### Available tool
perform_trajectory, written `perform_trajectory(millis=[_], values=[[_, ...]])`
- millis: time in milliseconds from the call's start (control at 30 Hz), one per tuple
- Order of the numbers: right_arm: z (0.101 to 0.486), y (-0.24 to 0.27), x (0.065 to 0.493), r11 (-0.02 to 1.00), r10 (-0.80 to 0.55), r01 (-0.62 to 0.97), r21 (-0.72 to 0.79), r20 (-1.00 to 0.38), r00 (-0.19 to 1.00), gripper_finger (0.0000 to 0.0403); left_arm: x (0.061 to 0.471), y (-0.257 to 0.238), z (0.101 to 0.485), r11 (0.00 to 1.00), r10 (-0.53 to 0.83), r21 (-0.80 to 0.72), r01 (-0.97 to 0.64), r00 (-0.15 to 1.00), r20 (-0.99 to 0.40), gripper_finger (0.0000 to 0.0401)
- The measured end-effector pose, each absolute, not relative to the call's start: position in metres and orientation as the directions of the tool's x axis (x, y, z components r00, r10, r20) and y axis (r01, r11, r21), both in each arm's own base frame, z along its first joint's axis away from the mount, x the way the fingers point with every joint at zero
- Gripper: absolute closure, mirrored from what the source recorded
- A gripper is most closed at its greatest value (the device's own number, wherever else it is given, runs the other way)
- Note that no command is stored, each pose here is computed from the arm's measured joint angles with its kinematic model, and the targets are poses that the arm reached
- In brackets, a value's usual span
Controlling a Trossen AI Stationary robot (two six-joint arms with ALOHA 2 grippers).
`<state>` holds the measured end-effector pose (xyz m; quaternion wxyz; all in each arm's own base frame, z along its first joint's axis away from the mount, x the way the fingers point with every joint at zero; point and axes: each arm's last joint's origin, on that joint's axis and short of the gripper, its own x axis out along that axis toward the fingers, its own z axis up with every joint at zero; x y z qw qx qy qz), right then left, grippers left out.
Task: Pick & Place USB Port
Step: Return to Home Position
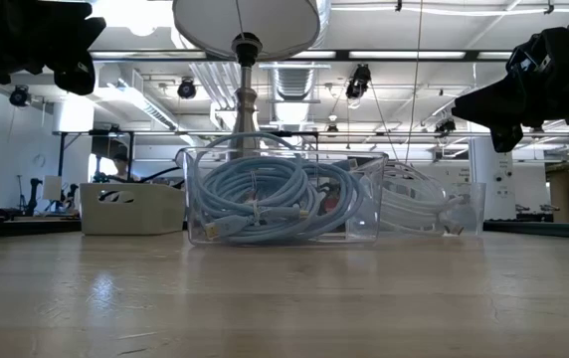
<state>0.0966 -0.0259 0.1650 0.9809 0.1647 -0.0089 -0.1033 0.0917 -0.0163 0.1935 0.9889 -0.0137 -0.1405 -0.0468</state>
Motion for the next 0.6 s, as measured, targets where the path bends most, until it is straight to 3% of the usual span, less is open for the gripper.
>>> perform_trajectory(millis=[600], values=[[0.165, -0.0259, 0.0966, 0.924, -0.206, 0.2, 0.325, -0.017, 0.978, 0.0331, 0.0917, -0.0163, 0.1935, 0.995, -0.089, -0.014, 0.097, 0.956, 0.279, 0.0291]])
